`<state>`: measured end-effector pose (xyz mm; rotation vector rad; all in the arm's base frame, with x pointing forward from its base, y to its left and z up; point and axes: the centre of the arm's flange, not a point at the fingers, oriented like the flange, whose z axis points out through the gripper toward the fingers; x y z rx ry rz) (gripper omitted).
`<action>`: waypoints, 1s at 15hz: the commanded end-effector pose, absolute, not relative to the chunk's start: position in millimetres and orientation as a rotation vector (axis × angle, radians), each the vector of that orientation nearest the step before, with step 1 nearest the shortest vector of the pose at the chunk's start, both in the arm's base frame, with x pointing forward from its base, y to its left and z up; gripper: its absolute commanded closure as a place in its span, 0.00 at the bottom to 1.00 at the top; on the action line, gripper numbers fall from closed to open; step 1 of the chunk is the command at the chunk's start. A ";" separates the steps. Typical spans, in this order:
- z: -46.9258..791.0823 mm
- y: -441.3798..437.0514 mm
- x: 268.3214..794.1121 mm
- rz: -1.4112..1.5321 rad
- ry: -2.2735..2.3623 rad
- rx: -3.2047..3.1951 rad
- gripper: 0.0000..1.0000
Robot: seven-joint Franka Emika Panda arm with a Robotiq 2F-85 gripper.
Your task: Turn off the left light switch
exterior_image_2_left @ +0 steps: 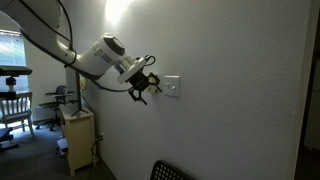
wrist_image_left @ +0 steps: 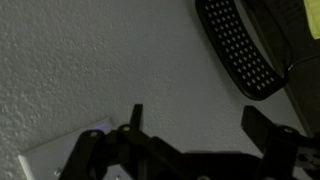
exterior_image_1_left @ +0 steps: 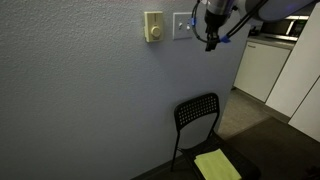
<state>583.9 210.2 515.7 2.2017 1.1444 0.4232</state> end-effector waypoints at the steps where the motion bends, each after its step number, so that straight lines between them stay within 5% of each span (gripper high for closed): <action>1: 524.3 243.4 622.2 0.414 1.277 2.055 0.00; 15: 542.7 250.8 705.9 0.502 1.435 1.962 0.00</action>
